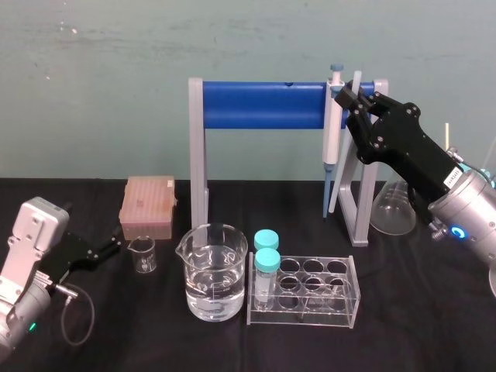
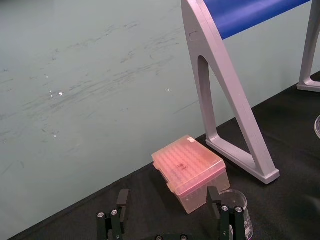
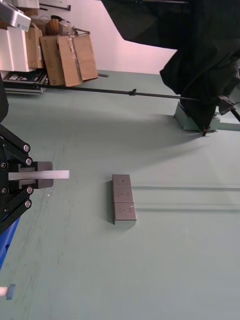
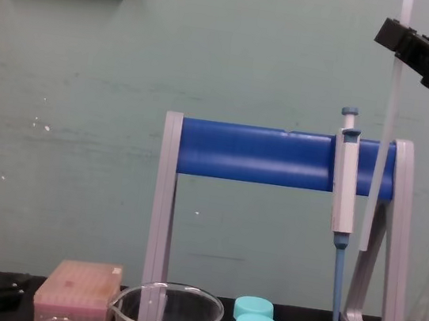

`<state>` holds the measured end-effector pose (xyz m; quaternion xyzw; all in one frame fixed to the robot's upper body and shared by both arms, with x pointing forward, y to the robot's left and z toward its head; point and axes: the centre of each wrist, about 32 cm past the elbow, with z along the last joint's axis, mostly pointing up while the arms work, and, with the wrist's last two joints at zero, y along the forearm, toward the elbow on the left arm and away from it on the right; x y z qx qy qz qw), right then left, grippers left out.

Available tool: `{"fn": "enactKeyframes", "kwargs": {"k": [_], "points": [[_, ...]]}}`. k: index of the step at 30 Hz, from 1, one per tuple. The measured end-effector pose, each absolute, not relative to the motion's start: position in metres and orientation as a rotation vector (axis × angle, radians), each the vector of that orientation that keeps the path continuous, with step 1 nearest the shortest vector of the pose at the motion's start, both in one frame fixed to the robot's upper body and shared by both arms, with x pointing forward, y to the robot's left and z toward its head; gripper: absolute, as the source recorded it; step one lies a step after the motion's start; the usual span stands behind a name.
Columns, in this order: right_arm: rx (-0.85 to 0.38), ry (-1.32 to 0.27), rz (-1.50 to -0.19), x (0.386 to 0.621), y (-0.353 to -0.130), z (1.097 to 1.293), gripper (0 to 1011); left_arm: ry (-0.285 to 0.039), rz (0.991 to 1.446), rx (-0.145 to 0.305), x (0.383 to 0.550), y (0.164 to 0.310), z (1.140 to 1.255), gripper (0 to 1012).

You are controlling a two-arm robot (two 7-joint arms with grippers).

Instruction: Pick up the stirring rod with one hand, then place it down.

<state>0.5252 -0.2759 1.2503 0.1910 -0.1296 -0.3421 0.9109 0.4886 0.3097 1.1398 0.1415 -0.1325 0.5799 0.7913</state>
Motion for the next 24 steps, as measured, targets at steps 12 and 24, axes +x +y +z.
{"fn": "enactKeyframes", "kwargs": {"k": [12, 24], "points": [[0.389, -0.265, -0.703, 0.5263, -0.2763, 1.2493, 73, -0.285, 1.248, 0.305, 0.4886, 0.3097, 1.1398, 1000], [0.387, -0.261, -0.702, 0.5270, -0.2766, 1.2485, 73, -0.285, 1.248, 0.305, 0.4886, 0.3097, 1.1398, 1000]]}}
